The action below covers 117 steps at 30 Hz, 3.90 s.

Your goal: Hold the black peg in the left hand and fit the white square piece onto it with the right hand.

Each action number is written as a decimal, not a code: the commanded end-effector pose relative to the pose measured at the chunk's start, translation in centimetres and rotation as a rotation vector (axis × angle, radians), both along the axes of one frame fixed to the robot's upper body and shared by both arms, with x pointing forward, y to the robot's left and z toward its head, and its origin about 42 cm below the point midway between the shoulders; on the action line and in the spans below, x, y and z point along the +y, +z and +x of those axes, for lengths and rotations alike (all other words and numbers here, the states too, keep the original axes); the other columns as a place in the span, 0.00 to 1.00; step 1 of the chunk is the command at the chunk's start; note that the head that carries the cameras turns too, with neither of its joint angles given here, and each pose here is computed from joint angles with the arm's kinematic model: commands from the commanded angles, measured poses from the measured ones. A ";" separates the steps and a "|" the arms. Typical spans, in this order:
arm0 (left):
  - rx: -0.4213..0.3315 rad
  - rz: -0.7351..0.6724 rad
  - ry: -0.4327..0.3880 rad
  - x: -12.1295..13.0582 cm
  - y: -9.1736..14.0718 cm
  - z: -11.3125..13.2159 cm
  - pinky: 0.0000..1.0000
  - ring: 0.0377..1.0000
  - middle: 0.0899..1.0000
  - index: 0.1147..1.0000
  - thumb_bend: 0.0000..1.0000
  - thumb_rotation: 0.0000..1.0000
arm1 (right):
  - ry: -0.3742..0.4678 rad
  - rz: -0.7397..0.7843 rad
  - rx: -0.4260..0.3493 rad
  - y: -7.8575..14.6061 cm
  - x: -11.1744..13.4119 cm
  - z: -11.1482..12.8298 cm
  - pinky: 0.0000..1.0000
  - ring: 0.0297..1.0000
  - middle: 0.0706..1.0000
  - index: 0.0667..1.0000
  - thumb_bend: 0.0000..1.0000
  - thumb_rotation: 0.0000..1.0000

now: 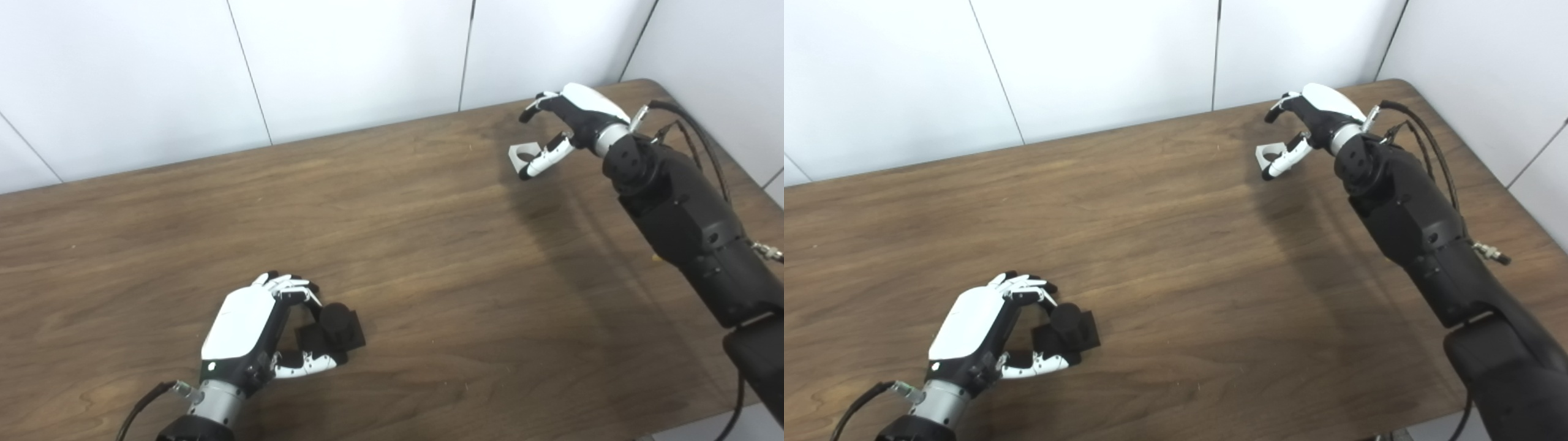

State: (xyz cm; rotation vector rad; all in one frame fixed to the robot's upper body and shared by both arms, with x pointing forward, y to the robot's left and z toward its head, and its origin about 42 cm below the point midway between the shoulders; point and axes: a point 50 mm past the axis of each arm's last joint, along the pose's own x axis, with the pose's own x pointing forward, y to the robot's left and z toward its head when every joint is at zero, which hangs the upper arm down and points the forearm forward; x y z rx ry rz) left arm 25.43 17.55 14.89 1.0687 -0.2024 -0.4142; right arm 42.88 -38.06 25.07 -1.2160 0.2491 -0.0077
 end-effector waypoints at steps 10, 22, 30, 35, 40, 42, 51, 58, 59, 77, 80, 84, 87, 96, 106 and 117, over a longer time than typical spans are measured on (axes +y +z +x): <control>0.022 0.032 0.002 0.6 -0.8 -0.5 0.94 0.83 0.74 0.42 0.52 0.05 | 0.012 -0.120 -0.058 4.5 -1.8 1.6 1.00 1.00 0.94 0.72 0.84 0.17; 0.022 0.026 0.000 0.5 -0.8 -0.5 0.94 0.83 0.74 0.42 0.52 0.05 | 0.015 -0.169 -0.012 3.6 -1.0 2.4 1.00 1.00 0.92 0.71 0.83 0.18; 0.017 0.034 -0.003 0.5 -0.9 -0.7 0.93 0.82 0.73 0.42 0.52 0.05 | 0.023 -0.166 -0.003 2.9 0.2 2.8 1.00 1.00 0.93 0.71 0.83 0.17; 0.023 0.025 0.001 0.5 -1.0 -0.9 0.92 0.82 0.73 0.42 0.52 0.05 | 0.023 -0.176 0.008 2.4 0.2 2.6 1.00 1.00 0.92 0.71 0.83 0.20; 0.030 0.028 0.000 0.4 -1.1 -1.1 0.92 0.82 0.73 0.42 0.52 0.05 | 0.015 -0.171 0.020 2.1 -0.1 2.4 1.00 1.00 0.93 0.73 0.82 0.20; 0.034 0.033 0.000 0.4 -1.2 -1.1 0.92 0.82 0.73 0.42 0.52 0.05 | 0.018 -0.173 0.022 2.0 -0.2 2.3 1.00 1.00 0.93 0.73 0.82 0.20; 0.029 0.032 0.003 0.5 -1.4 -1.3 0.92 0.82 0.73 0.42 0.52 0.05 | 0.004 -0.187 0.038 1.7 -0.6 2.3 1.00 1.00 0.93 0.73 0.82 0.20; 0.034 0.035 0.006 0.4 -1.3 -1.3 0.93 0.83 0.73 0.42 0.52 0.05 | 0.000 -0.200 0.045 1.7 -1.0 2.3 1.00 1.00 0.92 0.72 0.81 0.20; 0.032 0.036 0.005 0.4 -1.3 -1.3 0.93 0.83 0.73 0.42 0.52 0.05 | 0.001 -0.199 0.044 1.6 -1.0 2.2 1.00 1.00 0.91 0.72 0.81 0.20; 0.032 0.030 0.007 0.3 -0.9 -1.3 0.92 0.82 0.73 0.42 0.52 0.05 | 0.001 -0.202 0.063 0.7 -0.9 2.3 1.00 0.98 0.90 0.67 0.81 0.18; 0.030 0.032 0.007 0.2 -0.9 -1.4 0.92 0.82 0.73 0.42 0.52 0.05 | 0.006 -0.191 0.062 0.6 -0.7 2.3 1.00 0.98 0.90 0.67 0.81 0.18; 0.024 0.038 0.006 0.2 -1.0 -1.4 0.90 0.82 0.73 0.42 0.52 0.05 | 0.013 -0.196 0.072 0.5 -0.5 2.4 1.00 0.99 0.90 0.67 0.80 0.20; 0.027 0.034 0.008 0.2 -1.0 -1.4 0.91 0.82 0.73 0.42 0.52 0.05 | 0.012 -0.195 0.079 0.4 -0.4 2.5 1.00 0.98 0.89 0.66 0.80 0.21; 0.029 0.029 0.009 0.4 -0.9 -1.4 0.91 0.82 0.73 0.42 0.52 0.05 | 0.013 -0.175 0.079 -0.1 -0.1 2.5 1.00 0.97 0.87 0.60 0.80 0.17; 0.030 0.026 0.010 0.4 -0.8 -1.4 0.92 0.82 0.73 0.42 0.52 0.05 | 0.026 -0.153 0.078 -0.5 0.3 2.6 1.00 0.98 0.87 0.46 0.53 0.14; 0.029 0.027 0.010 0.5 -0.8 -1.3 0.91 0.82 0.73 0.42 0.52 0.05 | 0.026 -0.177 0.092 -0.6 0.6 2.8 1.00 0.97 0.87 0.45 0.53 0.14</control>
